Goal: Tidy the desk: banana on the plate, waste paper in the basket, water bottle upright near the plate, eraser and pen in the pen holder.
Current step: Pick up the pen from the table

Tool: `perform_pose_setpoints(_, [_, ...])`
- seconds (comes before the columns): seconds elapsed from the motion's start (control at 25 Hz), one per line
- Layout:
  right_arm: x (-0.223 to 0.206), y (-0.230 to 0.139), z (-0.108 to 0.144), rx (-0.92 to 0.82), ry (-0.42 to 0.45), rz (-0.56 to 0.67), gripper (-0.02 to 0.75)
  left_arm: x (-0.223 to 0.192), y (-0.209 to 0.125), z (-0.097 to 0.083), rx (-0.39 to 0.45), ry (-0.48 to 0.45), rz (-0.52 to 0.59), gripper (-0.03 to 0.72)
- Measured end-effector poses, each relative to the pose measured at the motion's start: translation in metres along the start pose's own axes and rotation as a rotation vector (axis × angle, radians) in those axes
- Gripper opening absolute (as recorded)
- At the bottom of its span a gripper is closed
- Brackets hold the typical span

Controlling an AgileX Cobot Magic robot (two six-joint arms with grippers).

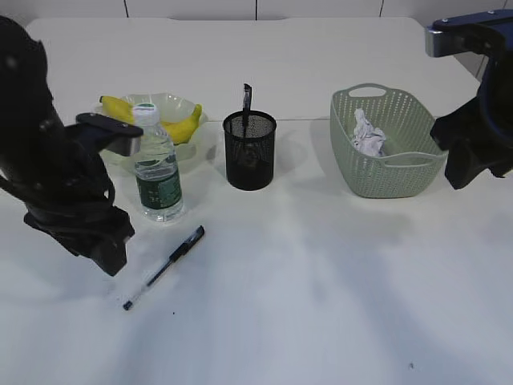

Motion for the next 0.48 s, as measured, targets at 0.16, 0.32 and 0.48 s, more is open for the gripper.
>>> perform_pose_setpoints(0.16, [0.000, 0.002, 0.000, 0.000, 0.000, -0.010, 0.389, -0.024, 0.003, -0.007, -0.041, 0.012, 0.035, 0.433])
perform_pose_setpoints(0.32, [0.000, 0.002, -0.001, 0.002, -0.006, -0.014, 0.389, -0.042, 0.009, -0.007, -0.052, 0.017, 0.024, 0.433])
perform_pose_setpoints(0.48, [0.000, 0.003, -0.004, 0.009, -0.025, -0.019, 0.389, -0.053, 0.012, -0.006, -0.053, 0.021, 0.024, 0.433])
Point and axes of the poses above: a point on each arm's last joint axis where the gripper is mounted, x pointing back along that axis away from the gripper, z along the wrist's bending axis when the last joint is at zero, y = z × x, the point moved 7 cm from there along -x, pointing out along that axis toward the gripper, and after that the axes turned 1 degree about x, right-handed, at the moved point
